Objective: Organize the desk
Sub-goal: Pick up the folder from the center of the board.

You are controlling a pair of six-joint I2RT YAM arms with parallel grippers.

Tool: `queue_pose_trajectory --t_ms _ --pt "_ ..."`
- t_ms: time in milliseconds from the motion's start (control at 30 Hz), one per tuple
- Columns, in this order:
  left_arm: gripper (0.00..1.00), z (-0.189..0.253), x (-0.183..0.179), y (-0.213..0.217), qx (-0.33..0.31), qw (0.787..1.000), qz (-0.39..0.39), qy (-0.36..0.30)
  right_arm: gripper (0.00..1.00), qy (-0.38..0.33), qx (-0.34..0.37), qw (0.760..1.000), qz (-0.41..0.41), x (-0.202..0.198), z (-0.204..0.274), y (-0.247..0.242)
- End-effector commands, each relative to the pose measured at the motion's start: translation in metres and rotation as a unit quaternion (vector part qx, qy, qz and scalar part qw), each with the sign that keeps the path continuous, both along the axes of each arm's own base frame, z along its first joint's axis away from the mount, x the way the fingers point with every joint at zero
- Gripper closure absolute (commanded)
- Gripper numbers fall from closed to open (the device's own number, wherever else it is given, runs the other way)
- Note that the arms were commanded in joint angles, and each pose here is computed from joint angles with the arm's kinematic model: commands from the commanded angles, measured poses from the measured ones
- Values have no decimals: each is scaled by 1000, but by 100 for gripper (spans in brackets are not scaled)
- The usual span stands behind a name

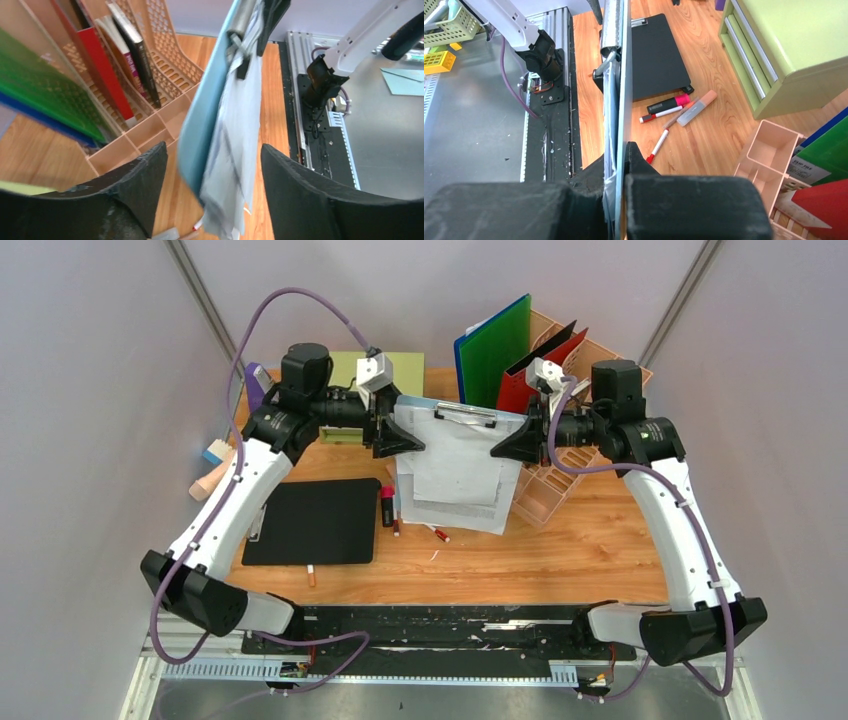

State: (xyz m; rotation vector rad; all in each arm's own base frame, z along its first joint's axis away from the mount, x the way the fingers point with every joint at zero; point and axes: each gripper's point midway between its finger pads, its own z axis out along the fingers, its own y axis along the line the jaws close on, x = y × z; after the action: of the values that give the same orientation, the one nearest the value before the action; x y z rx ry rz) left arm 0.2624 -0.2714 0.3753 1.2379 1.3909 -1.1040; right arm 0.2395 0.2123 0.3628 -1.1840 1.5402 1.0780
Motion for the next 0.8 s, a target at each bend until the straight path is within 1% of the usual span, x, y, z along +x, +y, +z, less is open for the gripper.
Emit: queue_pose_trajectory --t_ms 0,33,67,100,167,200,233,267,300,367,433,467,567,600,633,667,700,733,767 --pt "31 21 -14 -16 -17 998 -50 -43 100 -26 19 999 21 -14 12 -3" --pt "35 22 -16 -19 -18 997 -56 -45 100 -25 18 999 20 -14 11 -4" --pt "41 21 -16 -21 -18 997 -60 -41 100 -24 17 999 19 -14 10 -5" --pt "44 23 -18 -23 -19 997 -65 -42 100 -23 17 999 17 -14 9 -6" --pt "59 21 -20 -28 -18 996 -73 -38 100 -25 16 1000 12 -13 10 -8" --pt "62 19 -19 -30 -16 996 -75 -33 100 -24 14 1000 9 -12 9 -10" --pt "70 17 -20 -33 -15 996 -79 -31 100 -24 13 1000 5 -11 8 -11" --pt "75 16 -22 -36 -14 996 -83 -29 100 -24 10 1000 0 -10 8 -12" --pt "85 15 -22 -38 -14 996 -84 -26 100 -24 7 1000 -6 -8 7 -13" --pt "99 15 -22 -43 -14 996 -85 -12 100 -21 -1 1000 -23 -3 4 -17" --pt "100 16 -20 -50 -18 997 -78 -3 99 -17 -11 999 -48 4 2 -22" --pt "100 16 -16 -53 -17 998 -64 0 93 -14 -20 997 -68 9 0 -26" --pt "100 22 1 -62 -20 1000 -11 12 63 1 -41 990 -137 27 -5 -42" --pt "100 31 4 -65 -25 1000 -4 8 53 3 -45 987 -156 30 -5 -49" --pt "100 30 12 -68 -24 999 16 23 45 5 -47 983 -176 34 -6 -57" --pt "100 42 13 -71 -33 999 20 20 36 6 -48 980 -194 37 -6 -64" --pt "100 40 18 -76 -31 998 28 40 29 7 -47 976 -213 40 -5 -72" --pt "100 52 19 -77 -40 998 31 34 23 5 -46 971 -233 43 -2 -81" --pt "100 51 23 -83 -39 997 37 46 17 2 -47 965 -258 47 -1 -91"
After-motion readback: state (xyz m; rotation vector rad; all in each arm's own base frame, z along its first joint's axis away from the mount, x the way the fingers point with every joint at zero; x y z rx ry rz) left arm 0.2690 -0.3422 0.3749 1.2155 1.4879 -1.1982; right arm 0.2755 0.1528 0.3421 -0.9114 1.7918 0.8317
